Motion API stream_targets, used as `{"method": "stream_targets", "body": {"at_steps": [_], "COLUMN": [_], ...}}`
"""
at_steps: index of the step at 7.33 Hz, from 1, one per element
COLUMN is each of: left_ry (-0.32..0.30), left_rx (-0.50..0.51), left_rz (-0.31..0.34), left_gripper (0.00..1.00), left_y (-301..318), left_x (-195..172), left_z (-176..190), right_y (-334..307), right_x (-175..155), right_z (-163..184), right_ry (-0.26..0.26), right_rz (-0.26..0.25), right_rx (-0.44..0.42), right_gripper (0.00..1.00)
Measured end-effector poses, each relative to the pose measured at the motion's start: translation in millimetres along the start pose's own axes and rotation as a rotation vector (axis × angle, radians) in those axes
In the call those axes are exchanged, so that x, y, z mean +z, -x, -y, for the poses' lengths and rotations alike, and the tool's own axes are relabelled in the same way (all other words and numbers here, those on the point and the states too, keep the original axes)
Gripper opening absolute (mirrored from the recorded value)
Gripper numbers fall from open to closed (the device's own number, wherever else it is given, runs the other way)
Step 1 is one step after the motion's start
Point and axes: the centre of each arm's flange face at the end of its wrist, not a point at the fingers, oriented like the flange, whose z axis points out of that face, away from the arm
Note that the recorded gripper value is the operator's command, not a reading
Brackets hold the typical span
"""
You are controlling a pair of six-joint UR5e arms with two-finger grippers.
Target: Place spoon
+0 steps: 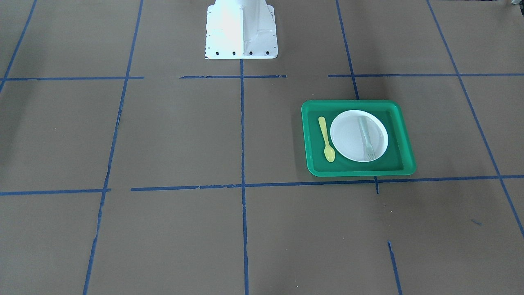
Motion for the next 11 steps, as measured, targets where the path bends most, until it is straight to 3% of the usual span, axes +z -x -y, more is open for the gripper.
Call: {"method": "stream_targets", "body": {"at_steps": [11], "left_ry": [0.023], "left_rx": [-0.022], "left_rz": [-0.001], "left_gripper": [1.00], "left_y": [6.0], "left_x": [5.9], "left_z": [-4.4], "right_y": [-0.1], "right_x": [0.1], "right_z": [-0.1], "right_ry": [0.001], "right_rz": [0.000], "right_rx": [0.000], "right_gripper": [1.00]}}
